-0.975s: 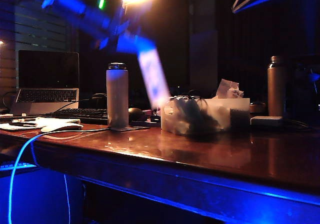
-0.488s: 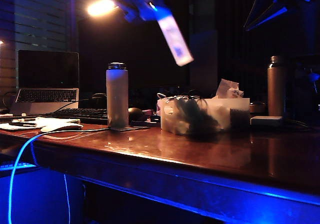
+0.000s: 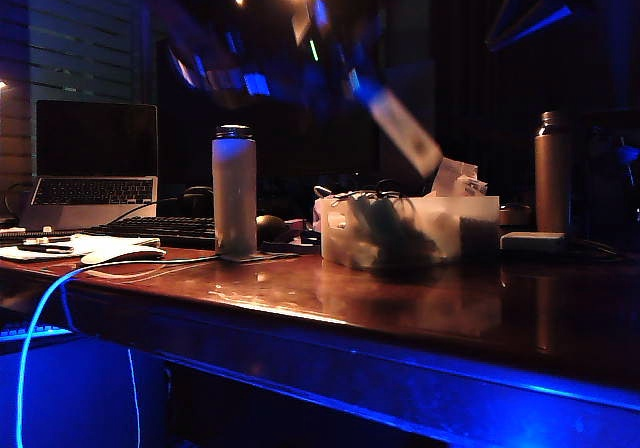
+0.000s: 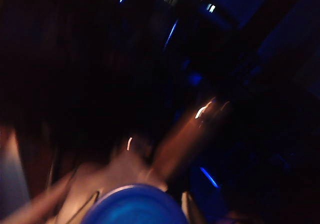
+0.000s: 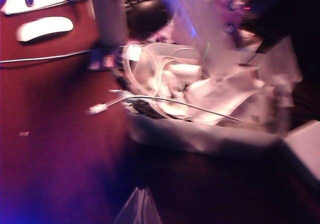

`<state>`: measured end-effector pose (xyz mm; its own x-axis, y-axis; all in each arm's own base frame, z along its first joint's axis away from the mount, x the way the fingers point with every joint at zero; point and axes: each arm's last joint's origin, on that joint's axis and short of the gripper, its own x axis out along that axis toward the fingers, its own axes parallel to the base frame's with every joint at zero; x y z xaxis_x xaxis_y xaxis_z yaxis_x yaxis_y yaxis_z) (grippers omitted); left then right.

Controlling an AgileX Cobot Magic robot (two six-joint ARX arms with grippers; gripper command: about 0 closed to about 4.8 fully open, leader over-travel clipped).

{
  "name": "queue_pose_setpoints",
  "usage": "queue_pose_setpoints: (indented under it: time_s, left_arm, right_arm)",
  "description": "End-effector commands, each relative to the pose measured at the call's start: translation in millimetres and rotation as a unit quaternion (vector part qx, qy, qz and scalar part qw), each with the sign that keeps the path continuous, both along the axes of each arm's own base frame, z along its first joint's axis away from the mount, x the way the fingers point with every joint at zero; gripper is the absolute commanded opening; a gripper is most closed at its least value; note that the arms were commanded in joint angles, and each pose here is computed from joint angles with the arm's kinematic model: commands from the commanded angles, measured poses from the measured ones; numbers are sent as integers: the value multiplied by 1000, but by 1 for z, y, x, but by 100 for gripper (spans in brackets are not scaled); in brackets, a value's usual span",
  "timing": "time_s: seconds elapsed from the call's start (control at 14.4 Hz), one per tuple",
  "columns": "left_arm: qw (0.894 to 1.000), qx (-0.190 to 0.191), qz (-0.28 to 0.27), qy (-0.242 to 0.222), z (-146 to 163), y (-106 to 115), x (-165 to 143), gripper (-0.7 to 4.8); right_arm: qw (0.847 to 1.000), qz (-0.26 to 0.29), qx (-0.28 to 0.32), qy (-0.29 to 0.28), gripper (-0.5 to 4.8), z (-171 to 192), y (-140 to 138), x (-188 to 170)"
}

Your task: Pick up the liquid glue and place it into the translucent box.

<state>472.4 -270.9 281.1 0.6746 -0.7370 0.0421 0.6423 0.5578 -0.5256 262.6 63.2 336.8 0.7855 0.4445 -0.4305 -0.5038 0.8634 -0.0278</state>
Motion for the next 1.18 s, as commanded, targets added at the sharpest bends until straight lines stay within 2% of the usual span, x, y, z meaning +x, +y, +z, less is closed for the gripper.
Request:
queue_pose_setpoints:
  time_s: [0.07,0.14,0.21,0.35,0.63,0.7,0.91,0.98,1.04,1.11,1.18]
  left_arm:
    - [998,-42,13,39,-23,-7,8,152]
    - [998,-43,14,50,-31,-8,10,153]
    - [997,-41,21,54,-35,-9,10,200]
    - [998,-42,25,45,-34,-9,11,473]
    - [998,-51,18,26,-26,-9,10,475]
    - [999,-43,16,11,-22,-9,11,475]
    - [999,30,11,-38,4,-11,12,465]
    - [998,41,11,-50,11,-11,12,465]
    - [998,39,3,-59,19,-10,10,447]
    - [996,53,0,-76,26,-9,7,324]
    - [992,80,-15,-101,36,-7,2,36]
  right_arm:
    - [1000,-10,-2,-21,-1,5,0,0]
    - [1000,-10,-1,-24,-1,6,0,1]
    - [1000,-10,-1,-27,-1,6,0,1]
    - [1000,-10,0,-29,-1,7,0,1]
    - [999,-10,0,-30,-1,7,0,1]
    - [999,-10,0,-30,-1,7,0,1]
    - [999,-11,2,-37,-1,8,0,2]
    - [999,-11,2,-40,-1,9,0,2]
    - [999,-11,3,-41,-1,9,0,2]
    - [999,-11,3,-41,-1,9,0,2]
    - [999,-10,3,-41,-1,9,0,2]
